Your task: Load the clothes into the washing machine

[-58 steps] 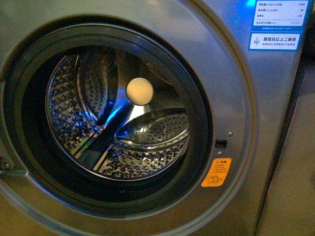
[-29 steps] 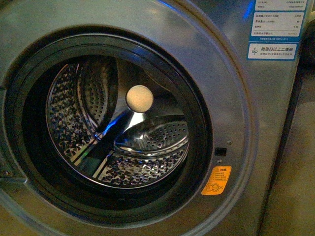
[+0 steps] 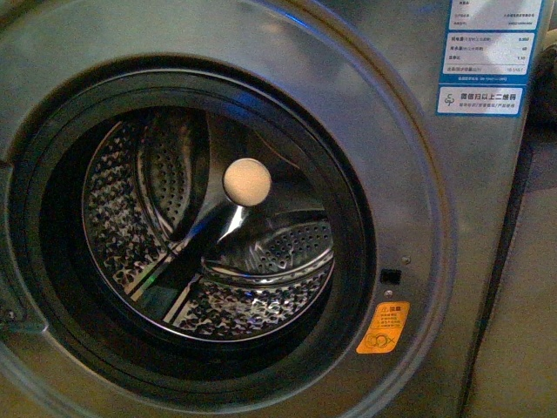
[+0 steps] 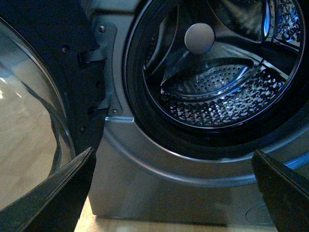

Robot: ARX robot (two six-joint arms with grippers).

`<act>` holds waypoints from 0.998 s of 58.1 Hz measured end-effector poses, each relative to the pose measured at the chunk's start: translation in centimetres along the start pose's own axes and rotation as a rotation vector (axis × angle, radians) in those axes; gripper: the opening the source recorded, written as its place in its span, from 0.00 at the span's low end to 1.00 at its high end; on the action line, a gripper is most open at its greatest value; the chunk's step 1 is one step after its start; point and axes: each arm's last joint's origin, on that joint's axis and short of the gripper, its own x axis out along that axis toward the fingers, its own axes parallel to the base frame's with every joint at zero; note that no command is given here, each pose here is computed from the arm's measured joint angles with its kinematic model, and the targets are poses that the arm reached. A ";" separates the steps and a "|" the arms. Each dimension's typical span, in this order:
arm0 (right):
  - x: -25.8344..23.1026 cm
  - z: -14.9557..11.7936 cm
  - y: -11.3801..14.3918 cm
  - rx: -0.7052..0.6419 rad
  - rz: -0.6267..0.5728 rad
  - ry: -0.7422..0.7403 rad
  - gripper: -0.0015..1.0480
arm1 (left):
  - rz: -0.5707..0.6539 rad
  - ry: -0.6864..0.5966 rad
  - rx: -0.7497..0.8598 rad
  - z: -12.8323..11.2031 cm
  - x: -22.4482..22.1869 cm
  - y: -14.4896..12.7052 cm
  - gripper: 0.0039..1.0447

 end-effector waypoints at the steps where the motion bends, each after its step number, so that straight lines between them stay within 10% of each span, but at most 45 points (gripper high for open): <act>1: 0.0 0.0 0.0 0.000 0.000 0.001 0.15 | 0.000 0.000 0.000 0.0 0.0 0.0 0.94; 26: 0.1 -0.1 0.0 0.001 0.001 0.005 0.15 | 0.000 0.000 0.000 0.0 0.0 0.0 0.94; 36: 0.1 -0.1 0.0 0.001 0.002 0.005 0.15 | -0.219 -0.032 -0.122 1.0 0.7 0.6 0.94; 58: 0.1 -0.1 0.0 0.002 0.000 0.005 0.15 | -0.319 -0.341 -0.176 16.0 3.5 1.6 0.94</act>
